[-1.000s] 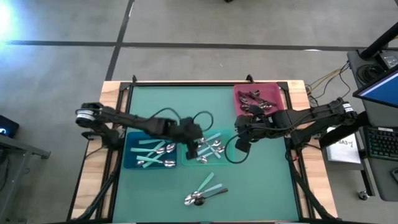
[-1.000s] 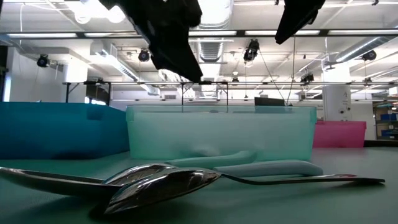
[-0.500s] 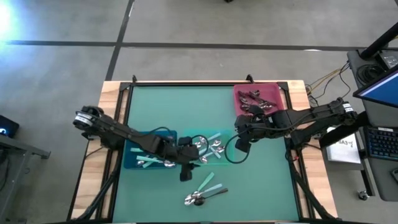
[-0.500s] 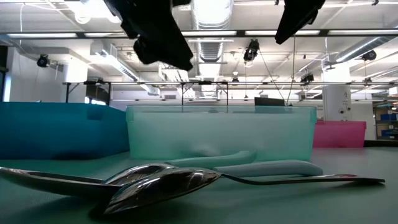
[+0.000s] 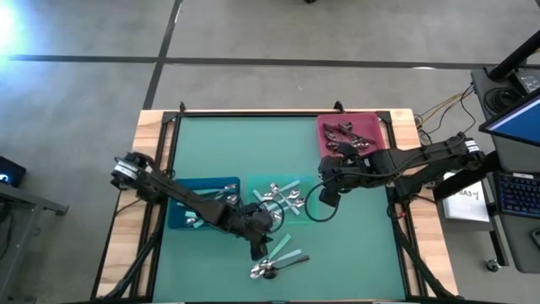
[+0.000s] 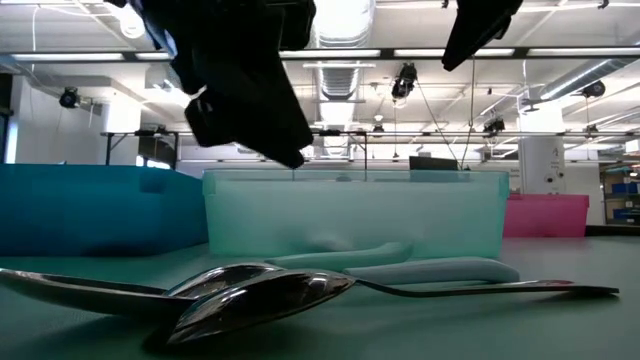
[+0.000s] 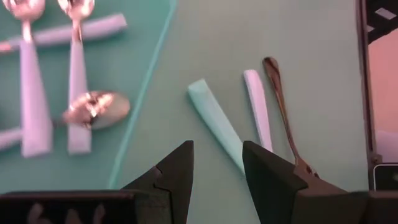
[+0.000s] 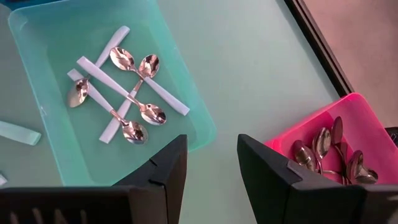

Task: Sort silverware by color (type)
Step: Put the green spoon into the blue bin

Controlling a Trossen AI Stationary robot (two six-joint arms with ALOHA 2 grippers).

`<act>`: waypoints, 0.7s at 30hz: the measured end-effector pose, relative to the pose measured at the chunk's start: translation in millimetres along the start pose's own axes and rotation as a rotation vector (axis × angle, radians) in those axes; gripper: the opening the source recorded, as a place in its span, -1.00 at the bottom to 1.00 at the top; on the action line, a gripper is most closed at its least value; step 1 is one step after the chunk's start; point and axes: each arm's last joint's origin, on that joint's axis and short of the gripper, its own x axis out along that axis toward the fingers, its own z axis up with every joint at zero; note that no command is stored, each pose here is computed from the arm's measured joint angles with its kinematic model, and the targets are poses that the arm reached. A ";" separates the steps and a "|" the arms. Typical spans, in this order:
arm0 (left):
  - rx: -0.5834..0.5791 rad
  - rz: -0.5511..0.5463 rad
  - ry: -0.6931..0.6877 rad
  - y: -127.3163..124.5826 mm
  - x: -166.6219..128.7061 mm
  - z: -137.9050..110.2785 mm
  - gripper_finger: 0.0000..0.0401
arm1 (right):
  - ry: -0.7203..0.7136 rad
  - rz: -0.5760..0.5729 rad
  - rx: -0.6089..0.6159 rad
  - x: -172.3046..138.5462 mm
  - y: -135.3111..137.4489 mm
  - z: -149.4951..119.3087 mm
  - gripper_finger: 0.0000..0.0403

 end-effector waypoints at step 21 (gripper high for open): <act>-0.099 0.052 -0.005 -31.5 37.9 -22.6 -0.39 | -0.019 0.009 0.010 0.1 1.0 2.0 -0.34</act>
